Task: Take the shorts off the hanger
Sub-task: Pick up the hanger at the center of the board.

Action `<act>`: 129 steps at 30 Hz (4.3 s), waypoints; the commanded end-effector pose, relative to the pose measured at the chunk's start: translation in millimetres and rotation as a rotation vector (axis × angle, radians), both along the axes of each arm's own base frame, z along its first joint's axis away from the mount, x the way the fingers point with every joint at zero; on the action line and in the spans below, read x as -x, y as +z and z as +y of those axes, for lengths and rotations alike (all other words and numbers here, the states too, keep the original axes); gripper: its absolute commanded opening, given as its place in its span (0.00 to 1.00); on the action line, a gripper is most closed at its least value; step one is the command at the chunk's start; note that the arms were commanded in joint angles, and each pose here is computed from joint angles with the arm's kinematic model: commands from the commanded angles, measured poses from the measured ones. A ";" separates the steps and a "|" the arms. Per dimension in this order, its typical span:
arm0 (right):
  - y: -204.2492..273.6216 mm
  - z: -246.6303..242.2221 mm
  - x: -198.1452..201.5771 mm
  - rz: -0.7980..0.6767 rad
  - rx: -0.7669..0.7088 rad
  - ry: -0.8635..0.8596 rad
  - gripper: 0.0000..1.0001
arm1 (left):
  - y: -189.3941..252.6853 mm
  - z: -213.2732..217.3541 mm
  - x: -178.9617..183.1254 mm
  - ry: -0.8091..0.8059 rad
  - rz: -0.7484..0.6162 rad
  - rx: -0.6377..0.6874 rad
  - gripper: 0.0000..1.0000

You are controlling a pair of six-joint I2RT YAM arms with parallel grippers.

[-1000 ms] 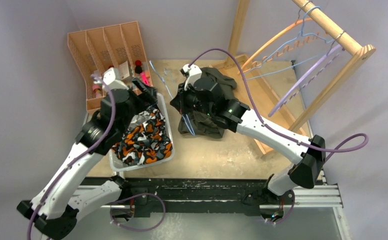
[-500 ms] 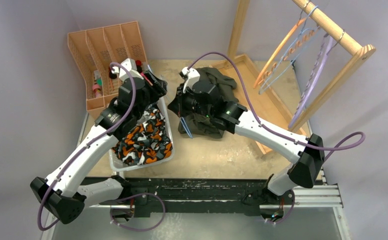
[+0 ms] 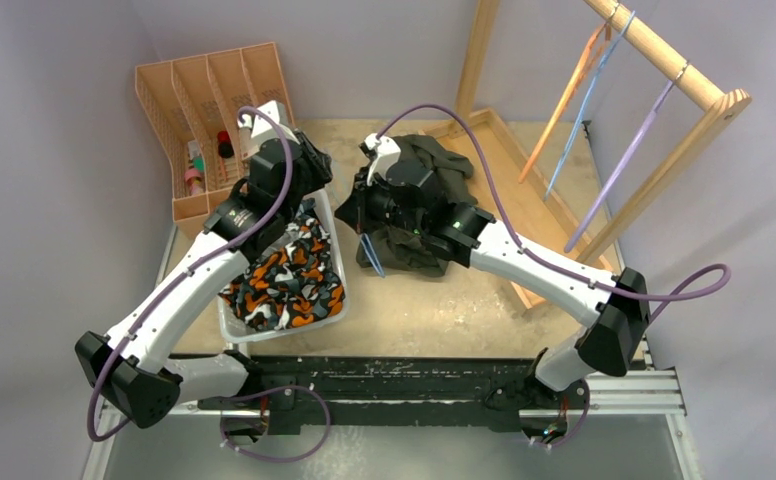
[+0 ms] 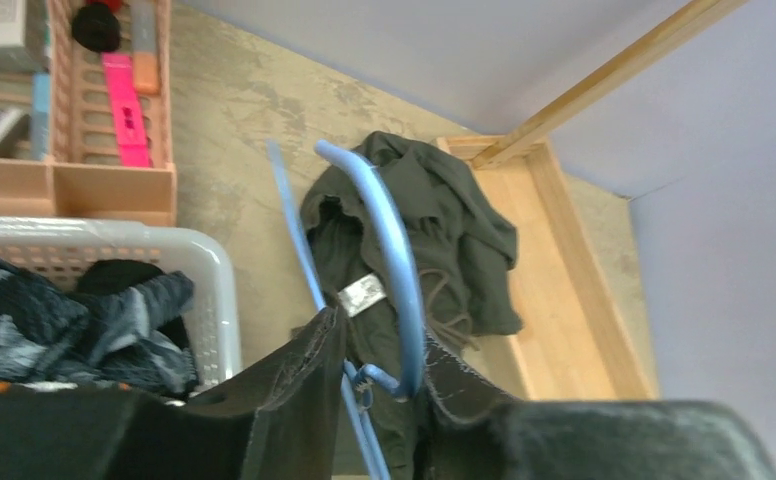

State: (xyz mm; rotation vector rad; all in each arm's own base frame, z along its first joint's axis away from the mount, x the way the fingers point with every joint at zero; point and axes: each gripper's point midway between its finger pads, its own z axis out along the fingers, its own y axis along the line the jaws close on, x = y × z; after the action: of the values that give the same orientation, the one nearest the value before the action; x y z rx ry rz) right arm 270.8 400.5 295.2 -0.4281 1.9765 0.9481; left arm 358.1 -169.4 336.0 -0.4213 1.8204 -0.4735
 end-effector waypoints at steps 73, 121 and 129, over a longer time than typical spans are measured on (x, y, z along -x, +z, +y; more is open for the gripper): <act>132.8 43.7 18.1 0.163 -0.679 0.004 0.00 | 133.1 2.3 -11.4 -0.145 -0.145 -0.367 0.77; 151.9 33.3 -17.7 0.019 -0.619 -0.058 0.00 | 107.1 -36.7 16.3 -0.632 -0.139 -0.167 0.10; 155.3 31.1 -17.1 0.016 -0.631 -0.057 0.00 | 93.8 -34.6 26.4 -0.626 -0.126 -0.132 0.15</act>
State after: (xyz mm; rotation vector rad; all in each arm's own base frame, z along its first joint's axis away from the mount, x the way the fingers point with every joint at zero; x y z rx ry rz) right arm 300.4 446.5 397.1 0.0181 1.7305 1.3979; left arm 345.4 -199.7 417.0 0.2616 1.8851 -0.7191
